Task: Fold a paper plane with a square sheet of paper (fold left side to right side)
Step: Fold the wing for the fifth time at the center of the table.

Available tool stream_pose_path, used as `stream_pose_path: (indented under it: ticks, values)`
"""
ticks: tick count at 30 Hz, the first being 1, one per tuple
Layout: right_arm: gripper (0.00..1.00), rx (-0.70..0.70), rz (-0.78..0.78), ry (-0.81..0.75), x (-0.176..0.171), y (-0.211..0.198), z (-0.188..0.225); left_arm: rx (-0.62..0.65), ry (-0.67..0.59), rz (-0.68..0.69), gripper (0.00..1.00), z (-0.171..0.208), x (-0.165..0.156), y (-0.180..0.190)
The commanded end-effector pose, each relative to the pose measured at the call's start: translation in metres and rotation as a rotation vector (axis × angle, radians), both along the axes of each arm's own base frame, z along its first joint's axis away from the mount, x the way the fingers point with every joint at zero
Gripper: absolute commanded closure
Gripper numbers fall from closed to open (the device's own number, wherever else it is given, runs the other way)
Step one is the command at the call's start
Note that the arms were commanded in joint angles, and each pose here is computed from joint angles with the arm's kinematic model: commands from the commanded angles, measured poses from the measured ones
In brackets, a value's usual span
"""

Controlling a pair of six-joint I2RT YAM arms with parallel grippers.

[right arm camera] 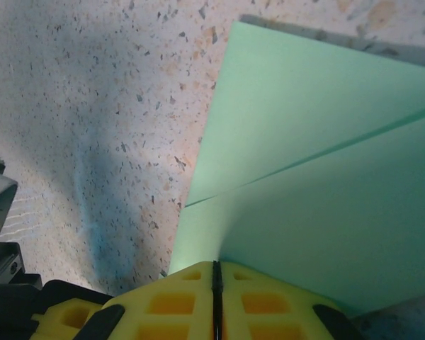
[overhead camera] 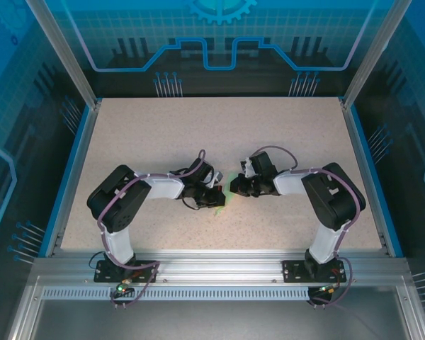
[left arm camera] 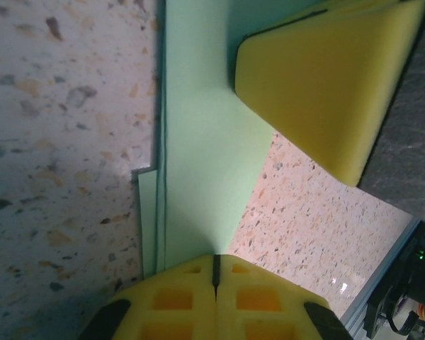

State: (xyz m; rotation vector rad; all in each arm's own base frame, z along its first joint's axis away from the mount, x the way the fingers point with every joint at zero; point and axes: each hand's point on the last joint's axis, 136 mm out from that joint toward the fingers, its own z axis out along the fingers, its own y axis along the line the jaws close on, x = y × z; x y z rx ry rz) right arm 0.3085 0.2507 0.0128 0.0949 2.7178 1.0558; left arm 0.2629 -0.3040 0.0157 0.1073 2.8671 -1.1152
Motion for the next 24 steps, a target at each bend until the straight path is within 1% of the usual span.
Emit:
stream_pose_path:
  ticks: [1,4,7,10,13,17,24]
  values:
    - [0.90,-0.082,-0.029,0.083,-0.011,-0.010,-0.024,0.044,0.053,-0.012,0.96,-0.002,-0.019,0.015]
    - [0.91,-0.130,-0.038,0.124,-0.017,-0.018,-0.034,0.007,0.021,-0.020,0.95,0.020,-0.015,0.010]
    - [0.91,-0.138,-0.035,0.143,-0.021,-0.019,-0.039,-0.024,0.000,-0.026,0.94,0.038,-0.015,0.008]
    - [0.91,-0.133,-0.031,0.147,-0.021,-0.017,-0.040,-0.050,0.007,-0.041,0.94,0.048,-0.020,0.006]
    - [0.91,-0.137,-0.024,0.146,-0.020,-0.016,-0.040,-0.073,0.035,-0.066,0.91,0.048,-0.028,0.003]
    - [0.91,-0.142,-0.021,0.150,-0.021,-0.016,-0.040,-0.054,0.065,-0.088,0.90,0.035,-0.037,0.003]
    - [0.91,-0.160,-0.019,0.164,-0.024,-0.018,-0.045,-0.009,0.072,-0.078,0.90,0.017,-0.033,0.006]
